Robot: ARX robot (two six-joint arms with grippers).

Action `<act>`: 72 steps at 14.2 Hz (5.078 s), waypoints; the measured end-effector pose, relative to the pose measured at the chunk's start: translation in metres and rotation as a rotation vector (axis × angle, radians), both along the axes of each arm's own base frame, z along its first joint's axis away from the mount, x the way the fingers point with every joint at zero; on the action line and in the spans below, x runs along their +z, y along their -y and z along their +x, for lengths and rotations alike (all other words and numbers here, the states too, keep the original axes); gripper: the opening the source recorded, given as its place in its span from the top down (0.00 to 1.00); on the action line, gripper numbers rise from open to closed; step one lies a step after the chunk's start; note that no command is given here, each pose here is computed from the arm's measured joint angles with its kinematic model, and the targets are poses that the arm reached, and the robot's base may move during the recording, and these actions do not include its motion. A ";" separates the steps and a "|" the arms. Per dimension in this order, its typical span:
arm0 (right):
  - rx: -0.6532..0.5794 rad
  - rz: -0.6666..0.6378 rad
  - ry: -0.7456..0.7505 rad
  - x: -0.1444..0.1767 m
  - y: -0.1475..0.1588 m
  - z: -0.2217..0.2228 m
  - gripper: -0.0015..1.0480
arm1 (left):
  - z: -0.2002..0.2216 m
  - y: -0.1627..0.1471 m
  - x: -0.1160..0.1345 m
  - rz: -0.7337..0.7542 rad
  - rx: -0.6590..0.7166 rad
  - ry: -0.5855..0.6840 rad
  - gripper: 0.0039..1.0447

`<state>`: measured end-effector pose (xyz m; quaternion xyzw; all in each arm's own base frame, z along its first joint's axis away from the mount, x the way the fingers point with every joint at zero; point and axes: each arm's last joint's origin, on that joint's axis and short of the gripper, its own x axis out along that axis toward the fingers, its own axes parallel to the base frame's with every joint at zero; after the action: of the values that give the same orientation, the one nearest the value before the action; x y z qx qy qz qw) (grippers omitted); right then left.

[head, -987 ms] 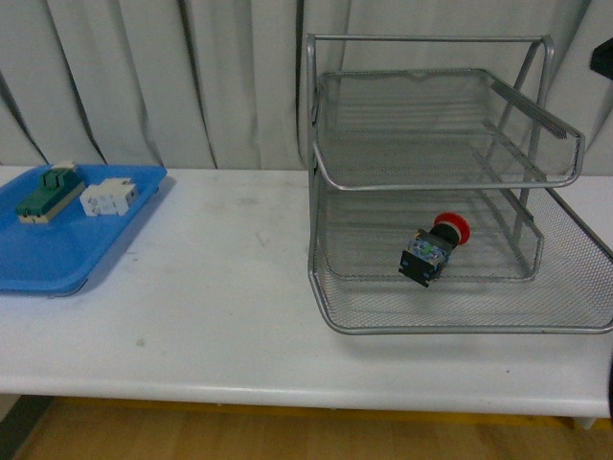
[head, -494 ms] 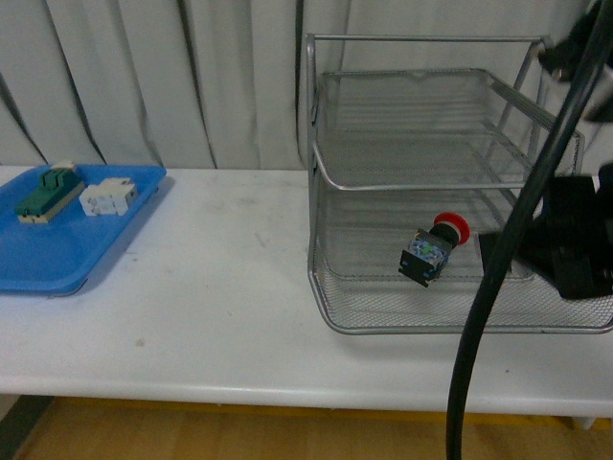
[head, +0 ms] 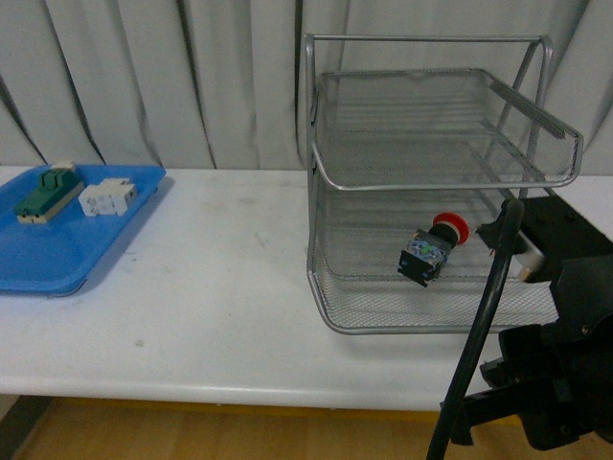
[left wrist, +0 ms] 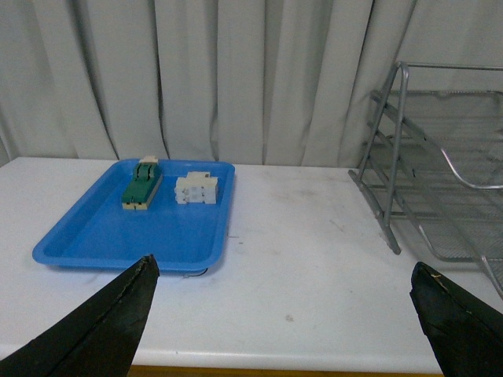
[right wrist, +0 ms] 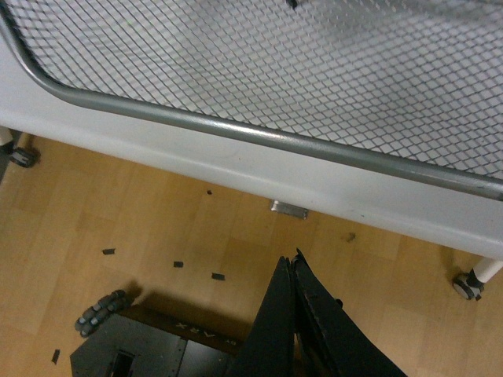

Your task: Place button on rack with both arms

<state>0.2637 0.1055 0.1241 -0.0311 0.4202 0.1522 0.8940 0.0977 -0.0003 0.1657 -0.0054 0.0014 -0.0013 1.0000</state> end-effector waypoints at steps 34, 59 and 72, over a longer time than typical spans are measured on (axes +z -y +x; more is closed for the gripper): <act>-0.184 -0.136 0.070 0.002 0.033 0.145 0.98 | 0.000 0.000 0.000 0.000 0.000 0.000 0.06; -0.319 0.066 0.846 0.038 0.106 -0.106 0.98 | 0.000 0.000 0.000 0.000 0.002 0.000 0.06; -0.319 0.072 0.881 0.046 0.106 -0.146 0.98 | 0.000 0.000 0.000 0.000 0.002 0.000 0.06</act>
<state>0.1179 0.0000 0.1703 0.0031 -0.0054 -0.0004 1.0000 0.0977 -0.0001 0.1657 -0.0054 0.0014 -0.0004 1.0000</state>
